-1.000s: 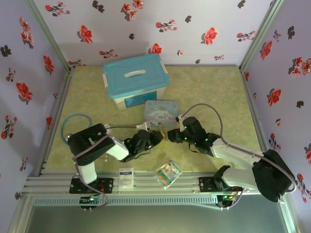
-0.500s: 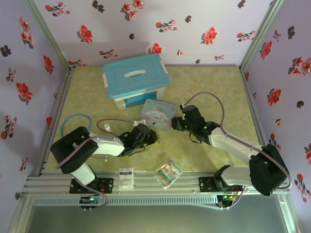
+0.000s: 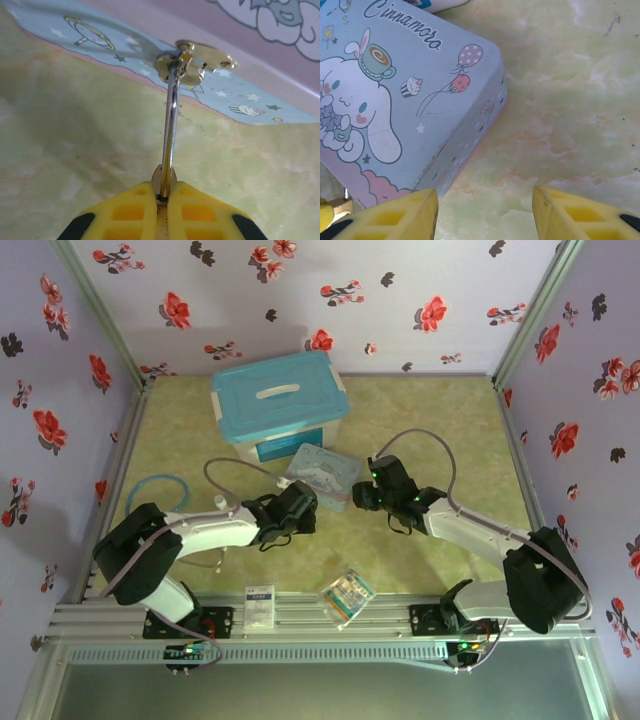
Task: Unlock the padlock with the key
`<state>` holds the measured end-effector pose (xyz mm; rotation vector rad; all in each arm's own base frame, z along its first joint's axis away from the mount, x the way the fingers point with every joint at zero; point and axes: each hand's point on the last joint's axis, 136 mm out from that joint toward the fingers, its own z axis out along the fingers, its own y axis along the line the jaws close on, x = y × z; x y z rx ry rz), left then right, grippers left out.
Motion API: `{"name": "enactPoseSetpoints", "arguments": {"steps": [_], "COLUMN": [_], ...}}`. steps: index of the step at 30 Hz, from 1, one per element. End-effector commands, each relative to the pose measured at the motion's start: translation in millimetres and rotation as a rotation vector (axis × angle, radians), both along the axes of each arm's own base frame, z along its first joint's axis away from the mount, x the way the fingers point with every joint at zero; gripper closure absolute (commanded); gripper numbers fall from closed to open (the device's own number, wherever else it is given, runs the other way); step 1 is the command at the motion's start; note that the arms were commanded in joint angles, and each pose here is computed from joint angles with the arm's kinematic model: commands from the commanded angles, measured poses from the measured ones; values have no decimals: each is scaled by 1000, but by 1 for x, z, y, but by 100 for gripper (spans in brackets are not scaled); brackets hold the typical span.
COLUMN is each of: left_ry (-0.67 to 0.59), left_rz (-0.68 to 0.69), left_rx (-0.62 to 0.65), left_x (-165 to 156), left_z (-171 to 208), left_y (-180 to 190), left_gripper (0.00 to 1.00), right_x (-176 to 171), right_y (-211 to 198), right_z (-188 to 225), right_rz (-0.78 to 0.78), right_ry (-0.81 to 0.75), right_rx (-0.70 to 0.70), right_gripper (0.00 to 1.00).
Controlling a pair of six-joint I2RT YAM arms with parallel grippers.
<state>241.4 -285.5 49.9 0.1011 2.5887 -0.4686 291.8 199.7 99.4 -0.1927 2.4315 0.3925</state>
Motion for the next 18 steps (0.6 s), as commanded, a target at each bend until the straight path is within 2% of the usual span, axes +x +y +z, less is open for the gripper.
{"name": "enactPoseSetpoints", "arguments": {"steps": [1,8,18], "left_ry": [4,-24,-61], "left_rz": [-26,-49,-84], "left_rx": [202,299,398], "left_x": [-2,0,-8], "left_z": [-13,-15,-11], "left_y": [22,16,3], "left_gripper": [89,87,74], "right_x": [3,0,-3], "right_y": [1,-1,-7], "right_z": [3,-4,-16], "right_rz": [-18,-35,-67], "right_ry": [-3,11,32], "right_rx": [22,36,20], "right_gripper": [48,49,49]}}
